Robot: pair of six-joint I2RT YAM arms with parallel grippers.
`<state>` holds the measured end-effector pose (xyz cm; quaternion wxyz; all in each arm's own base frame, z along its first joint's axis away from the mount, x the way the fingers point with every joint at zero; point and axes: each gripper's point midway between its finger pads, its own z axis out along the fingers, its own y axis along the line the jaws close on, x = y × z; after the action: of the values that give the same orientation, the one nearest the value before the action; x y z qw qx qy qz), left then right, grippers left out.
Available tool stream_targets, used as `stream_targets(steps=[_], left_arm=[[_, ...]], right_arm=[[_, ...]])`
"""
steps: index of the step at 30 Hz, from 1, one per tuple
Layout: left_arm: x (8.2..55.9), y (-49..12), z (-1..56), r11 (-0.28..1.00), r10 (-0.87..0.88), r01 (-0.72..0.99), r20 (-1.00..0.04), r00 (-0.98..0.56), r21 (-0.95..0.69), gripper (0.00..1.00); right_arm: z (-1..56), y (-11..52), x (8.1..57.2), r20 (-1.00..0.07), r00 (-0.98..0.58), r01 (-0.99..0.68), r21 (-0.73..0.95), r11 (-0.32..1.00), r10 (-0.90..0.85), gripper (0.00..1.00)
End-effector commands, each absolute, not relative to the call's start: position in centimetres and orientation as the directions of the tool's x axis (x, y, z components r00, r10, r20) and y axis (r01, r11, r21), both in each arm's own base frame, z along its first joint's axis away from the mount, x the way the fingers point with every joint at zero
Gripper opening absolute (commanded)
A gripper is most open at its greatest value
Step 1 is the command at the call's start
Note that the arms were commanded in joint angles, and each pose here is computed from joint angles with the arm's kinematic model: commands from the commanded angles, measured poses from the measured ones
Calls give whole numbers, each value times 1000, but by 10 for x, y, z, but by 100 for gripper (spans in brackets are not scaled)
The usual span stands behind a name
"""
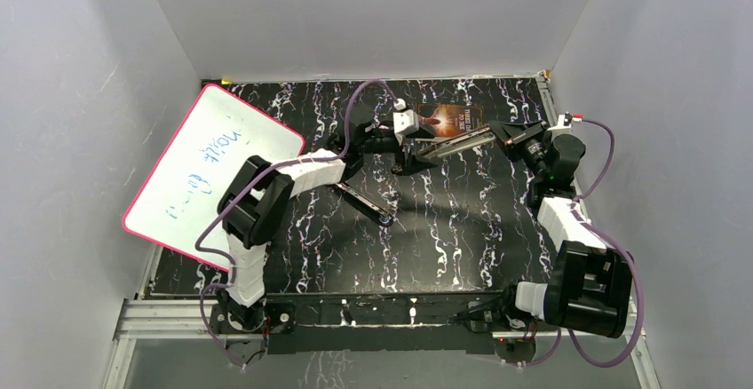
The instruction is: Load the staples into the stapler
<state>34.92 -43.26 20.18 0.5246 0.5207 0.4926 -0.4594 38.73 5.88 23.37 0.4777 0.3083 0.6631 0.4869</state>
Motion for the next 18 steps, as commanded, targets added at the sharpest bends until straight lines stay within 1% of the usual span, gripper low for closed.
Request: stream_targets(steps=[1, 5, 8, 10, 18], left_arm=[[347, -444, 211, -13, 31, 985, -985, 170, 169, 74], [349, -445, 199, -15, 66, 988, -986, 155, 155, 67], [352, -443, 190, -2, 97, 990, -985, 144, 144, 59], [352, -442, 186, 1, 115, 990, -983, 141, 142, 51], [357, -441, 193, 23, 130, 989, -981, 141, 145, 11]], right_arm=[[286, 65, 378, -366, -326, -224, 926, 305, 872, 0], [286, 66, 376, -367, -329, -227, 925, 304, 870, 0], [287, 67, 375, -368, -330, -232, 924, 303, 869, 0], [288, 67, 375, -369, -332, -236, 924, 302, 868, 0], [286, 68, 373, -381, -331, -241, 919, 313, 863, 0]])
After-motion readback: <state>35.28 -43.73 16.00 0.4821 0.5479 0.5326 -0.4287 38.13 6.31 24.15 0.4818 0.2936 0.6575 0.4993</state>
